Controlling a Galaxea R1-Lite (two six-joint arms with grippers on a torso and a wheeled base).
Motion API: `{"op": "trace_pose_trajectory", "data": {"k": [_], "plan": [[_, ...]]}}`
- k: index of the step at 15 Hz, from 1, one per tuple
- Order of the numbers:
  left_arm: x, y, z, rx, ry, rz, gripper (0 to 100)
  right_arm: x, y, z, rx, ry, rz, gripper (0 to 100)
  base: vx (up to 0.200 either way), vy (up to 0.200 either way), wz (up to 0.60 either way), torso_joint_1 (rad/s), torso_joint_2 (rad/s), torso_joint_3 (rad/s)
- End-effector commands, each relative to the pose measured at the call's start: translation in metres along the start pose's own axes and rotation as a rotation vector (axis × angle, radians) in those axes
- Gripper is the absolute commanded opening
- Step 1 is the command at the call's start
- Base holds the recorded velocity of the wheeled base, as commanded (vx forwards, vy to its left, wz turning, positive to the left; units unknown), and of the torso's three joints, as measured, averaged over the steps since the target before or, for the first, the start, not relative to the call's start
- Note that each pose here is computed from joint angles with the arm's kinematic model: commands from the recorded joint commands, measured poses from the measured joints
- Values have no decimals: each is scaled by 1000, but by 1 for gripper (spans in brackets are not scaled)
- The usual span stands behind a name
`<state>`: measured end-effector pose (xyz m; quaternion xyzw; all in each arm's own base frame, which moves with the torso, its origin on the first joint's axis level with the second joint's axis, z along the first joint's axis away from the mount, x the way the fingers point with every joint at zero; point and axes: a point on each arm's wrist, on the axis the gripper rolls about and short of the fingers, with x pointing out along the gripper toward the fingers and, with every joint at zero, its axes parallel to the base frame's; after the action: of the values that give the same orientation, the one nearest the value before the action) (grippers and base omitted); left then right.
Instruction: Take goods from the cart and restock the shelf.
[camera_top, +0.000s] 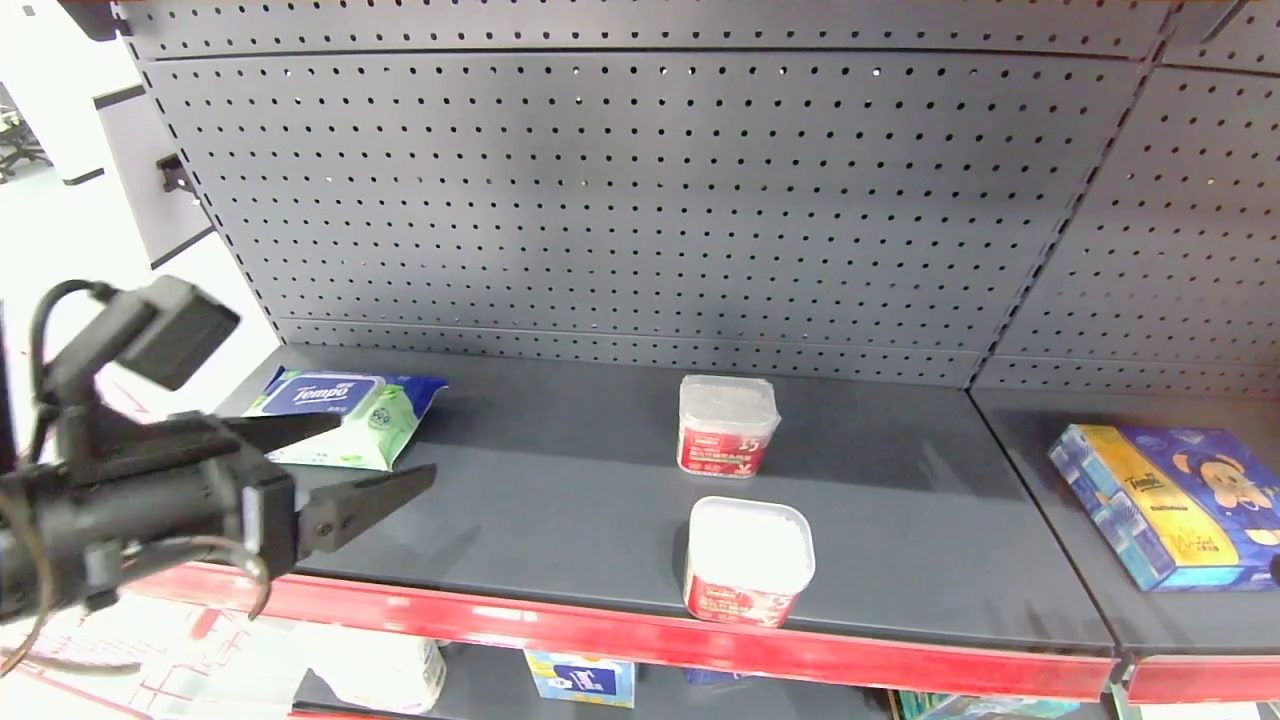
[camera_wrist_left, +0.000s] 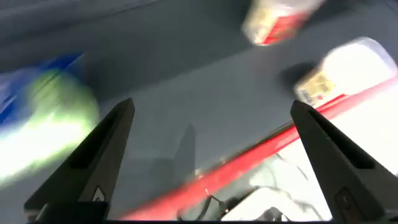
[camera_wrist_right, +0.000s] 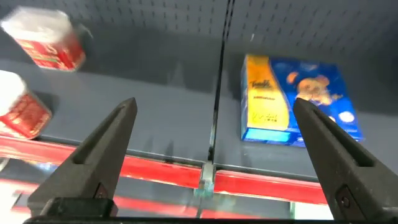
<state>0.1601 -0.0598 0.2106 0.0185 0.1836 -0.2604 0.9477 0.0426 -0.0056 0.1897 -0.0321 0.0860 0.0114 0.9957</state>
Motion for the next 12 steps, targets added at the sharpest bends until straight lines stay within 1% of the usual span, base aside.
{"op": "trace_pose_trajectory", "data": {"k": [1,2,3,4,5,6,7,8,10,11,12], "plan": [[-81,-13,-47,-126,-132,132,100,59,-16,19,20,159,11,100,0,0,0,0,0,0],[-96,-16,-57,-139,-132,137,100,78,-15,24,5,176,17,100,0,0,0,0,0,0],[-105,-18,-63,-142,-118,150,100,90,-11,29,-8,162,29,100,0,0,0,0,0,0],[-115,-20,-70,-143,-116,189,100,104,-6,35,-10,109,36,100,0,0,0,0,0,0],[-116,-20,-70,-144,-127,214,100,107,-2,36,-9,86,58,100,0,0,0,0,0,0],[-117,-19,-70,-144,-131,231,100,106,-1,35,-9,87,69,100,0,0,0,0,0,0],[-119,-19,-68,-145,-147,264,100,102,4,30,-14,96,95,100,0,0,0,0,0,0],[-121,-19,-67,-145,-155,275,100,94,8,23,-20,97,127,100,0,0,0,0,0,0],[-121,-19,-66,-143,-158,277,100,86,13,13,-26,108,156,100,0,0,0,0,0,0],[-121,-19,-66,-143,-158,277,100,85,13,13,-26,108,156,100,0,0,0,0,0,0],[-122,-19,-67,-137,-161,282,100,83,14,4,-24,131,176,100,0,0,0,0,0,0]]}}
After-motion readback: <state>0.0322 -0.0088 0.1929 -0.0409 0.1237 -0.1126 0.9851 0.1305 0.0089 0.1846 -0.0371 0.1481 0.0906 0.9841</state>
